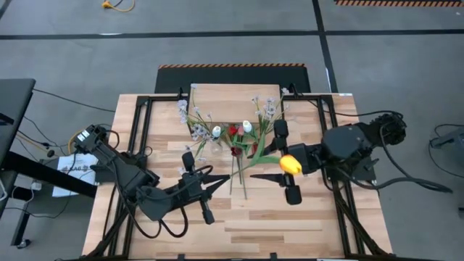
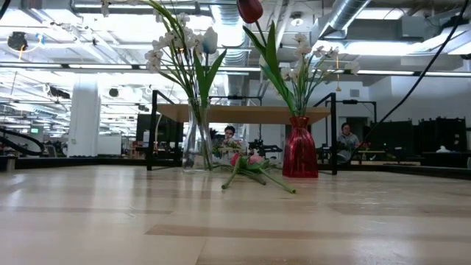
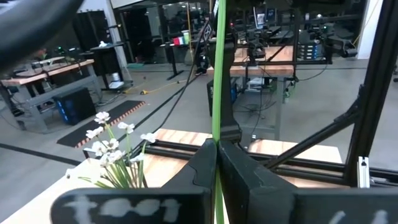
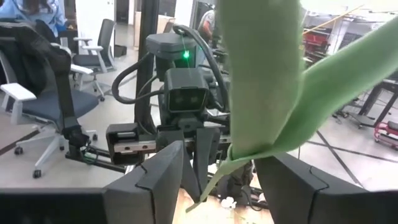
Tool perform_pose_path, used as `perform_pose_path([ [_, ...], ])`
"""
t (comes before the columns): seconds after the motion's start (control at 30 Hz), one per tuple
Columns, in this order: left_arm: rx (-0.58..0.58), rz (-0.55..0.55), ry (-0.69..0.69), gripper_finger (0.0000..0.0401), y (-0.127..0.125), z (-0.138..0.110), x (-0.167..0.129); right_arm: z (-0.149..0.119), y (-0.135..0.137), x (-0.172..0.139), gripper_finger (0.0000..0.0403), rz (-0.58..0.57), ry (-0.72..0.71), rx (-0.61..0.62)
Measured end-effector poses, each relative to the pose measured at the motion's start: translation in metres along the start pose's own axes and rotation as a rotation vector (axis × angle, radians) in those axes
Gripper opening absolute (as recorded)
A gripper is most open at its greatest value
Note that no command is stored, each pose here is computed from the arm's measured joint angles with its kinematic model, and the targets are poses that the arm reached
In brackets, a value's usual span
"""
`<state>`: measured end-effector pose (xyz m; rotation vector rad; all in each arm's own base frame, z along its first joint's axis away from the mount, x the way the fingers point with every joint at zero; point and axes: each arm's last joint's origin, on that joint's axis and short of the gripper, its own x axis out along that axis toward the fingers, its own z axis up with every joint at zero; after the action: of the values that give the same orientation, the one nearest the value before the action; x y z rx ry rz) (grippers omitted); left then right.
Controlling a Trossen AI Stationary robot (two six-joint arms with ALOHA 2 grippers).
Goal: Pick and place flowers into a vace then onto a shelf
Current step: Put the yellow flower into the transparent vase
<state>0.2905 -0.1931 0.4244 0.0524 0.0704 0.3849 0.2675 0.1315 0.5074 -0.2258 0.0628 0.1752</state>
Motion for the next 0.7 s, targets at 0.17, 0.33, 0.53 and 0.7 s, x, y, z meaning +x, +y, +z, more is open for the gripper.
perform_pose_path([
  [0.17,0.003,-0.001,0.000,0.0000,-0.0002,0.0000,-0.0002,-0.0003,-0.0014,0.0005,0.0142,0.002,0.000,0.000],
  [0.33,0.006,-0.001,0.000,0.0000,-0.0001,-0.0001,-0.0002,-0.0003,-0.0013,0.0005,0.0042,0.002,0.000,-0.038],
  [0.53,0.008,0.000,0.001,0.0000,-0.0001,-0.0001,-0.0002,-0.0003,-0.0011,0.0004,0.0010,0.004,0.000,-0.062],
  [0.7,0.005,0.009,-0.001,0.0001,0.0004,0.0001,0.0004,-0.0012,-0.0010,0.0001,0.0006,0.005,0.010,-0.062],
])
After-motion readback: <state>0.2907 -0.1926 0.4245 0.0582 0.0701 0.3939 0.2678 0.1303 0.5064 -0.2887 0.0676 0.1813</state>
